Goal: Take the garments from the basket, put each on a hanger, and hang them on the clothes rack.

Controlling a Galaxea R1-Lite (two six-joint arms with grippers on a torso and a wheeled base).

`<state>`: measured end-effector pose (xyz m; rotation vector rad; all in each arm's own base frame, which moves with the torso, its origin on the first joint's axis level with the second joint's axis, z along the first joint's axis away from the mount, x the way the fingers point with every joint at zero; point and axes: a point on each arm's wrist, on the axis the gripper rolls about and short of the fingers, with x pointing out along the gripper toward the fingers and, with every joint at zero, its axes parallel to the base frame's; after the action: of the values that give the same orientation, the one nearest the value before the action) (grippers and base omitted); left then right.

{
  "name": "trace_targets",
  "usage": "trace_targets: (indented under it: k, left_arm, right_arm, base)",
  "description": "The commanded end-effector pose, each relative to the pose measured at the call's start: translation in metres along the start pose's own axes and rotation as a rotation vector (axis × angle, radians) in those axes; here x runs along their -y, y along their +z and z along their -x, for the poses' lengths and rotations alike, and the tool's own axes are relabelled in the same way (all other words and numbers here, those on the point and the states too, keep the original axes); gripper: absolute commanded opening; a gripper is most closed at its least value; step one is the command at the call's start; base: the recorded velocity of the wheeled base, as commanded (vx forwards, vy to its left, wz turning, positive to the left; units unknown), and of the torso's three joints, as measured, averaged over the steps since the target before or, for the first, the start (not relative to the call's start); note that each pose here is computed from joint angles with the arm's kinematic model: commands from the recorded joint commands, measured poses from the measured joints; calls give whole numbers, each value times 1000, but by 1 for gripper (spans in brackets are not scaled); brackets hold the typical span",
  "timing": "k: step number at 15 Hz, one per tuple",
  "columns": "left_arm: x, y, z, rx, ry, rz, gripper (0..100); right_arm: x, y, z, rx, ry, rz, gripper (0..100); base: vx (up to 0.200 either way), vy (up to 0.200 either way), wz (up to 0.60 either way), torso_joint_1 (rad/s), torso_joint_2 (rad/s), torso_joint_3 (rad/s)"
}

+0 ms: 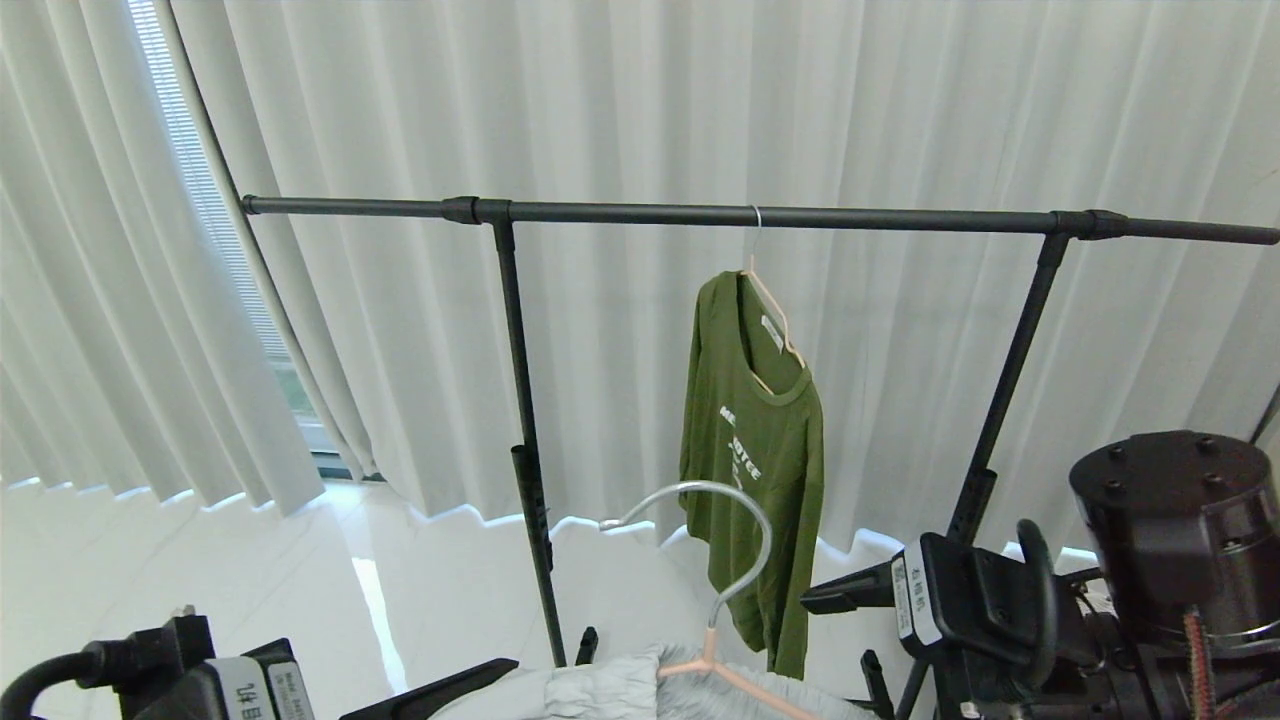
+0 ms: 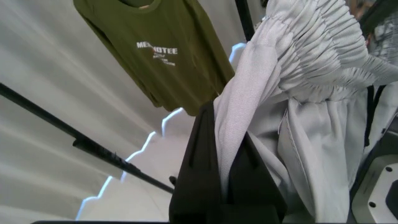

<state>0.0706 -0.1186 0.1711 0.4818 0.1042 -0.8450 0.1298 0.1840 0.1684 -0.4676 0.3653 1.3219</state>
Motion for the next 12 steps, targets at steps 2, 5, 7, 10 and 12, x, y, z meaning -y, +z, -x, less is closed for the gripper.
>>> trace_targets:
  k: [2,5,7,10,12]
  left_arm:
    - [-1,3,0,12,3,3,0]
    - [-1,2,-1,5,2,2,0]
    - [0,2,-2,3,1,1,0]
    - [-1,3,-1,7,3,3,0]
    - [-1,2,-1,6,4,1,0]
  right_arm:
    - [1,-5,-12,-39,20,-15,100]
    - [-8,2,-16,-27,57,-27,100]
    - [-21,8,-19,-18,106,-87,100]
    - [-25,10,-20,-15,121,-104,100]
    - [-24,10,-19,-16,119,-105,0]
  base:
    - [0,0,0,0,0,0]
    - [0,0,0,0,0,0]
    - [0,0,0,0,0,0]
    - [0,0,0,0,0,0]
    - [0,0,0,0,0,0]
